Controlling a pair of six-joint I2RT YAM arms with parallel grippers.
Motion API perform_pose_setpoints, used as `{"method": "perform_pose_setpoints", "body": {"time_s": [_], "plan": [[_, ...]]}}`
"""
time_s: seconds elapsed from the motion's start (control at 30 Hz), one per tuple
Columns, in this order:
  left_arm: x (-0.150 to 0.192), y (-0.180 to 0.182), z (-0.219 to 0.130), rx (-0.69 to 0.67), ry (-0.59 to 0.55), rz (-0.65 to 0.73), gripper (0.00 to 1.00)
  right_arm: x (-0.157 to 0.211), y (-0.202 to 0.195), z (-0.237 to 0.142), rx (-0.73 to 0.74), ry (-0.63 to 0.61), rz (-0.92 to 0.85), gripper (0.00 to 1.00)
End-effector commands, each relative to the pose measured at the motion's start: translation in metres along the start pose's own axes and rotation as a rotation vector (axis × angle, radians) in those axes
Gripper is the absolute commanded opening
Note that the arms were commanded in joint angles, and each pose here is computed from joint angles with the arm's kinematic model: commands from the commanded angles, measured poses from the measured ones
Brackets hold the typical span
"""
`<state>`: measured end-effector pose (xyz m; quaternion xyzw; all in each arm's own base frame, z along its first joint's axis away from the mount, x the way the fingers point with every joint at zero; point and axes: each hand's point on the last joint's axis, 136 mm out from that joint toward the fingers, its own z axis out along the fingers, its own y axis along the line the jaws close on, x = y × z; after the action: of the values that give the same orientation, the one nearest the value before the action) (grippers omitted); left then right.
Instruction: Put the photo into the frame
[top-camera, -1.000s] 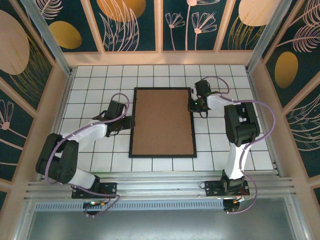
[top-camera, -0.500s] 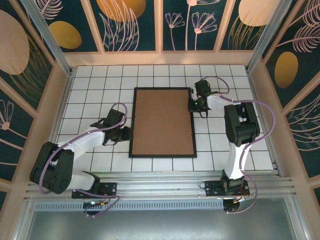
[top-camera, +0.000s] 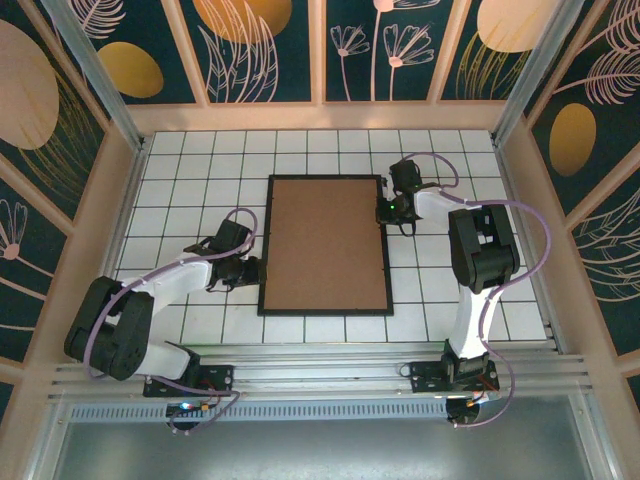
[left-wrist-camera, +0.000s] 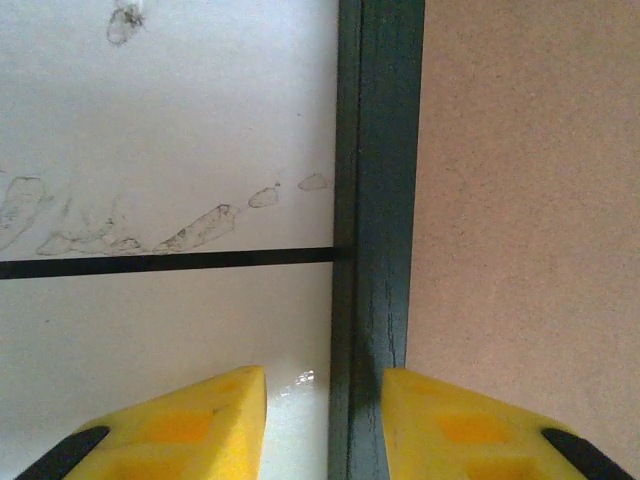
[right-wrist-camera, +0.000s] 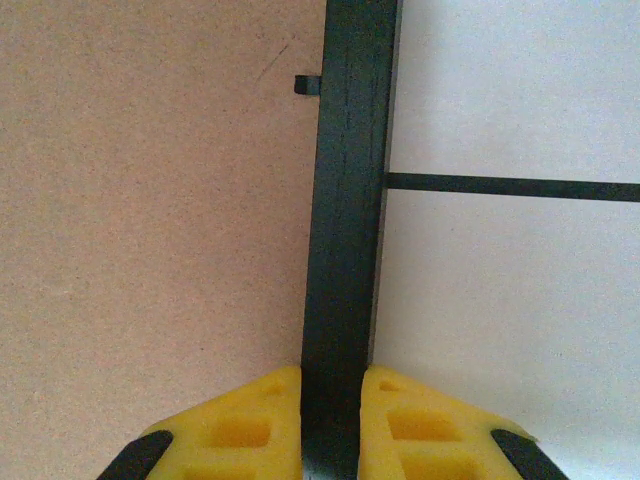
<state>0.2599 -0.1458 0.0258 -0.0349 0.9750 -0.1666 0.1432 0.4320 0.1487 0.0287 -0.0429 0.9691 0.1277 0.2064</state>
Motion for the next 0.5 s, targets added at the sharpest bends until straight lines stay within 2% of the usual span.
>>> {"method": "perform_pose_setpoints", "body": {"time_s": [0.0,0.47], "plan": [[0.007,-0.003,0.005,0.021,0.034,0.021,0.37,0.034,0.003,0.020,-0.003,0.117,-0.041,0.16],[0.007,-0.010,0.017,0.060,0.045,0.016,0.39,0.038,0.011,0.022,-0.025,0.125,-0.046,0.16]]}}
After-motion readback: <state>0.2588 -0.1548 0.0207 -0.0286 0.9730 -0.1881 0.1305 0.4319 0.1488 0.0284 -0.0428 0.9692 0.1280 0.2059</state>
